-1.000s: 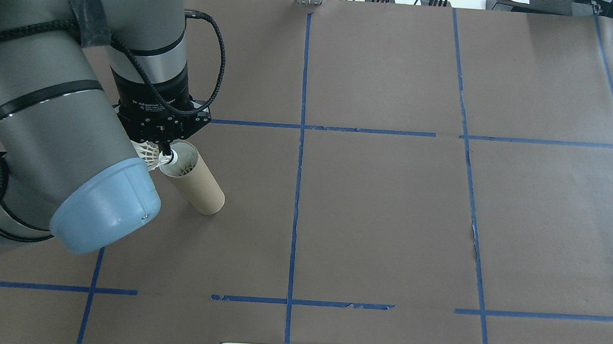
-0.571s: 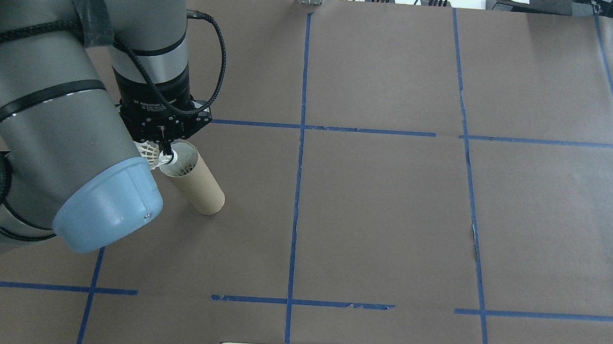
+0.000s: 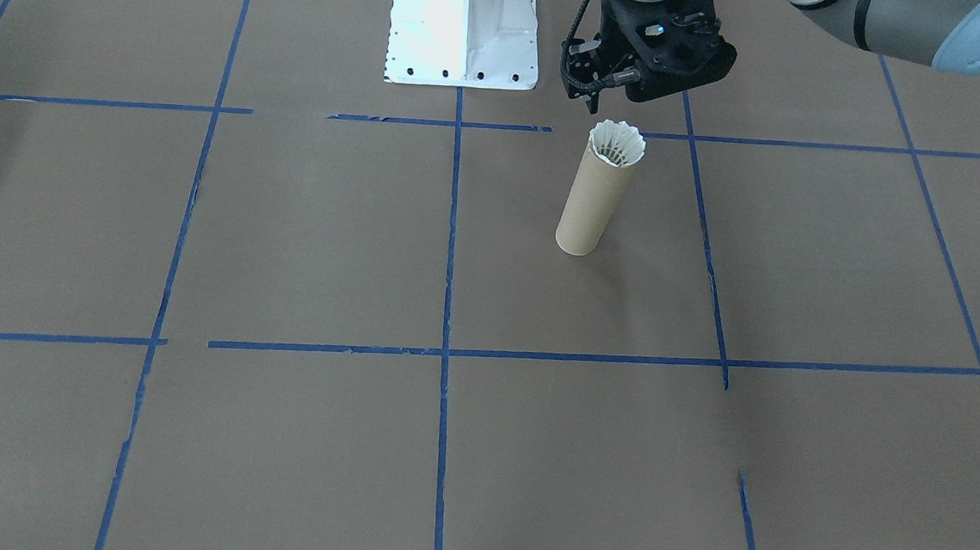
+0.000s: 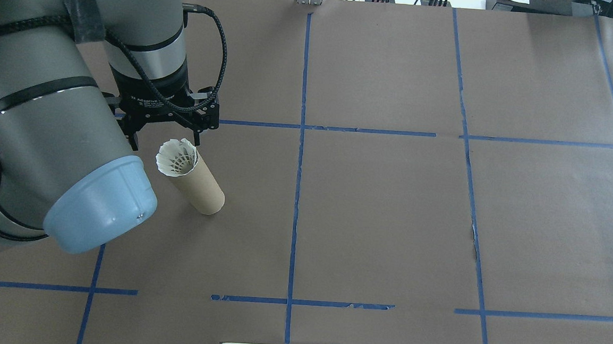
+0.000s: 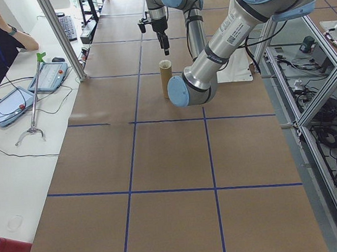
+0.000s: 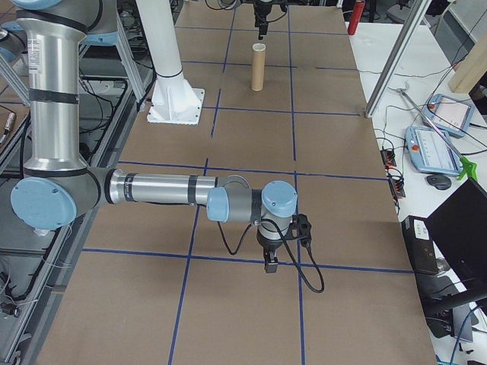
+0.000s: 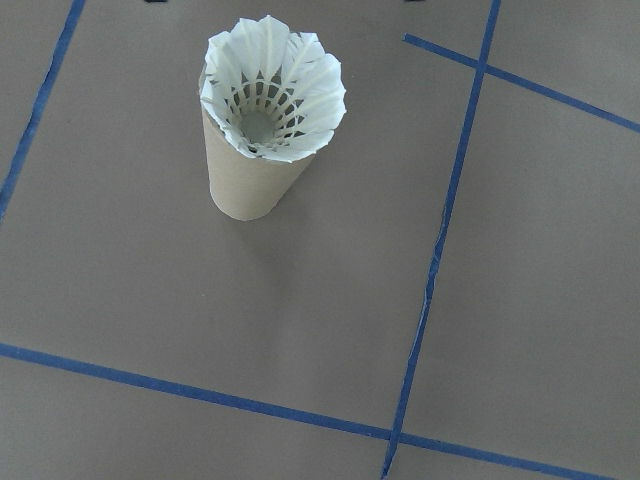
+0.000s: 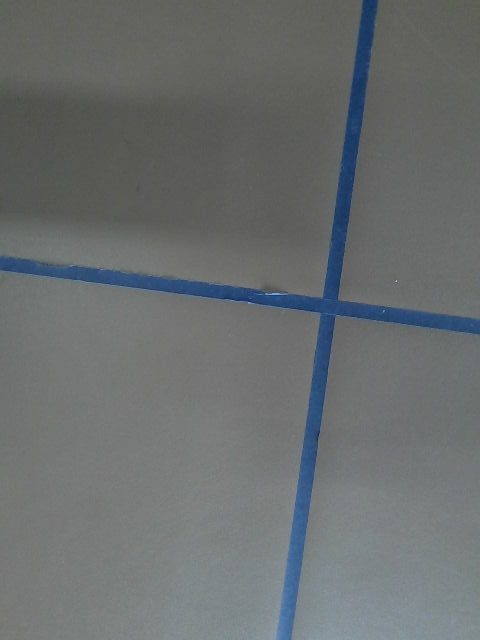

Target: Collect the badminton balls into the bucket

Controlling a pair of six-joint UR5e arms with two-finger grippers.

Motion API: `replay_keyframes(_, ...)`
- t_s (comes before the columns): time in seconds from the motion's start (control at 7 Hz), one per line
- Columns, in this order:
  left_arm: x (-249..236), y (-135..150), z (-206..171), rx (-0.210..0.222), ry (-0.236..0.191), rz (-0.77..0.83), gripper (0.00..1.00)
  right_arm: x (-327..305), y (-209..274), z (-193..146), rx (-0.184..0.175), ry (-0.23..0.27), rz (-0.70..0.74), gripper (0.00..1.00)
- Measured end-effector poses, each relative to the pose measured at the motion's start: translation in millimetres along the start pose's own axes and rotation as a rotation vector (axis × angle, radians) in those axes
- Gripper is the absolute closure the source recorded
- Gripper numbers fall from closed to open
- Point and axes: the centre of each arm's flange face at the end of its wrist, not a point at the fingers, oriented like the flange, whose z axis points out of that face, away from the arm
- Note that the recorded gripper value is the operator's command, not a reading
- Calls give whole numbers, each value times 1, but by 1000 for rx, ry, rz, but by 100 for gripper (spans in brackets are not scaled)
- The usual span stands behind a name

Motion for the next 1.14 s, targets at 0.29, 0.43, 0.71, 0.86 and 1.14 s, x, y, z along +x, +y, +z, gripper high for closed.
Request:
replay_keyframes(0.29,-32,-44,-17,71,53,83,0,0,0,0,0,0,0,0)
replay_keyframes(0.43,-63,-74,-17,105,77,152,0,0,0,0,0,0,0,0)
replay_keyframes(0.71,-155,-136,-9,144,119,302,0,0,0,0,0,0,0,0)
replay_keyframes(0.86,-213,-165,-6,160,103,369,0,0,0,0,0,0,0,0)
replay_keyframes(1.14,-332,-211,4,164,48,457,0,0,0,0,0,0,0,0)
